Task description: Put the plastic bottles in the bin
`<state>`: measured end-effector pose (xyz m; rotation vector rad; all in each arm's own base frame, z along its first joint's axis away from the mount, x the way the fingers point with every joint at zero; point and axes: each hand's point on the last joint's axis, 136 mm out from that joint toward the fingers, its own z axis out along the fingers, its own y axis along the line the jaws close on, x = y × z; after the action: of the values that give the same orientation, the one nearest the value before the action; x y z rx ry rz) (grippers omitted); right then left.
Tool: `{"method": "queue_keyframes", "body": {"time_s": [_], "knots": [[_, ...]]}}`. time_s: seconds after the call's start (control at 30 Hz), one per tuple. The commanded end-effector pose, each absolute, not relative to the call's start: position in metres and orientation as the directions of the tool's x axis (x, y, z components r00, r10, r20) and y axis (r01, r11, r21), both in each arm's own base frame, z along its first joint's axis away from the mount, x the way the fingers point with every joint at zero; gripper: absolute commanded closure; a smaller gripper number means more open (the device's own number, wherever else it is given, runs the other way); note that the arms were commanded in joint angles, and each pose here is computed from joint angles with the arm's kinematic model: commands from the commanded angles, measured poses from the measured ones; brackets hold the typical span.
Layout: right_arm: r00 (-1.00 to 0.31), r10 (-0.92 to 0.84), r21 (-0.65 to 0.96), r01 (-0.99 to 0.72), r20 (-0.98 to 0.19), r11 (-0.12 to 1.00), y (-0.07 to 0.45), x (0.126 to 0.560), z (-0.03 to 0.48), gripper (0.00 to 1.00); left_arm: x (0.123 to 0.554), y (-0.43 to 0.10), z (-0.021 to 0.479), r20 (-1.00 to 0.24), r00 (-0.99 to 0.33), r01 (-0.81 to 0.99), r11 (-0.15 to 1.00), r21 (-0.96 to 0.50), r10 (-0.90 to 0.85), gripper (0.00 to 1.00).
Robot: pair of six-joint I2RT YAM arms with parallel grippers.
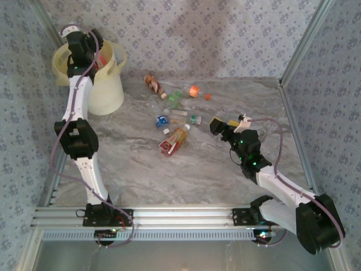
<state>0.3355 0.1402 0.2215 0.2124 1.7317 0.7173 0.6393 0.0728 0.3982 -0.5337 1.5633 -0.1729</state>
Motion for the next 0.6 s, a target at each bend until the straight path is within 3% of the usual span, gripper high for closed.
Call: {"method": "queue_keyframes", "body": {"time_s": [0.0, 0.2, 0.37, 0.5, 0.57], "knots": [[-0.290, 0.489, 0.553, -0.208, -0.823, 0.807, 0.138, 0.334, 0.218, 0.00, 0.635, 0.055, 0.402, -0.878, -0.044, -0.171, 0.870, -0.463, -0.476, 0.11], [-0.306, 0.480, 0.548, -0.193, -0.822, 0.814, 0.137, 0.334, 0.214, 0.00, 0.628, 0.043, 0.415, -0.868, -0.088, -0.115, 0.871, -0.478, -0.488, 0.03], [-0.360, 0.459, 0.530, -0.126, -0.812, 0.838, 0.132, 0.336, 0.195, 0.00, 0.612, 0.026, 0.432, -0.857, -0.147, -0.054, 0.869, -0.492, -0.494, 0.02], [-0.461, 0.411, 0.496, -0.075, -0.787, 0.865, 0.136, 0.339, 0.173, 0.00, 0.591, 0.010, 0.435, -0.849, -0.205, -0.048, 0.871, -0.489, -0.487, 0.02], [-0.548, 0.293, 0.421, -0.120, -0.783, 0.899, 0.147, 0.339, 0.162, 0.00, 0.578, -0.004, 0.437, -0.849, -0.232, -0.022, 0.875, -0.484, -0.475, 0.02]]}}
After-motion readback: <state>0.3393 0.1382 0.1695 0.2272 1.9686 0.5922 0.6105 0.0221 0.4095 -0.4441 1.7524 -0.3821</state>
